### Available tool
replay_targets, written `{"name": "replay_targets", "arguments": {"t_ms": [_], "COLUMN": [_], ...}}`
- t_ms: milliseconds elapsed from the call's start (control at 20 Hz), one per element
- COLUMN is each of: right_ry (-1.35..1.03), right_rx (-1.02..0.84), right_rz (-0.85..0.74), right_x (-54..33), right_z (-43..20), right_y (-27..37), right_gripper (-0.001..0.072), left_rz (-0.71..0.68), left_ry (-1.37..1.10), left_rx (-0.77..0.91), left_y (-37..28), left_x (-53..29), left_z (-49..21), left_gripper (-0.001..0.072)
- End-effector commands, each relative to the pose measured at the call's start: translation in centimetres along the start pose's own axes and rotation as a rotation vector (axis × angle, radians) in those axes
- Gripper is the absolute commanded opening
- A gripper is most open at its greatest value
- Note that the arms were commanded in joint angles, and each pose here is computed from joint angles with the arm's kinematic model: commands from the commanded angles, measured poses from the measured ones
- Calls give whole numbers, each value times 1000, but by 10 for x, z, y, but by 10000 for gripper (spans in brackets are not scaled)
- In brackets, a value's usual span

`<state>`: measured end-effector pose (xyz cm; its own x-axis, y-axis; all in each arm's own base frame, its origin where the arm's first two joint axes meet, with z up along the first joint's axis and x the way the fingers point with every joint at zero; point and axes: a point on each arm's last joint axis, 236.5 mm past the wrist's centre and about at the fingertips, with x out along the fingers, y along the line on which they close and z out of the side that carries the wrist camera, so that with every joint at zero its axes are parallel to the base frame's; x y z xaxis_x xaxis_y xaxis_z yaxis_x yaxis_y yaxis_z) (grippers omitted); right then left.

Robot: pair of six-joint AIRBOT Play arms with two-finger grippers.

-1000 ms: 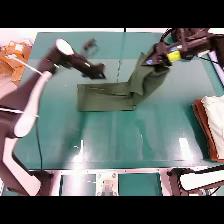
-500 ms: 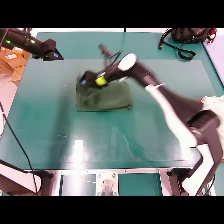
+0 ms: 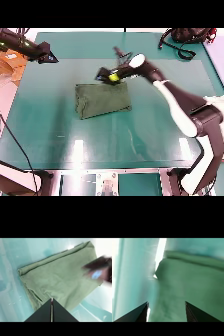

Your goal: Fold the shirts.

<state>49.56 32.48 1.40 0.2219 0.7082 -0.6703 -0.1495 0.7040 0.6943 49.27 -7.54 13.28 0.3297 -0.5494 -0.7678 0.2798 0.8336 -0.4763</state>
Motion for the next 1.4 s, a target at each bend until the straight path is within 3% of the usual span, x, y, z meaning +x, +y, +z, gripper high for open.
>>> {"name": "replay_targets", "arguments": {"t_ms": [0,150,300,550,700,750,850,1050,1350], "right_ry": [95,147,206,184,173,175,172,73,-363], "right_rx": [63,161,194,175,134,132,139,100,93], "right_rz": [-189,-238,-209,-36,-16,-5,56,141,131], "right_x": [-83,-103,-71,-15,-2,1,2,-43,-260], "right_z": [1,-16,-53,-80,-80,-81,-79,-32,74], "right_y": [-97,-153,-173,-140,-122,-116,-97,-57,-42], "right_gripper": [518,518,529,530,519,426,40,14,13], "left_rz": [1,2,5,6,6,6,4,1,-2], "left_ry": [1,-1,-11,-13,-12,-12,-7,5,21], "left_rx": [0,1,1,1,1,1,-2,-2,-2], "left_y": [1,1,2,2,2,2,3,2,1], "left_x": [-1,-1,-1,-1,0,0,1,1,1], "left_z": [0,0,2,3,3,3,1,-2,-5], "left_gripper": [24,24,24,23,24,24,24,23,23]}}
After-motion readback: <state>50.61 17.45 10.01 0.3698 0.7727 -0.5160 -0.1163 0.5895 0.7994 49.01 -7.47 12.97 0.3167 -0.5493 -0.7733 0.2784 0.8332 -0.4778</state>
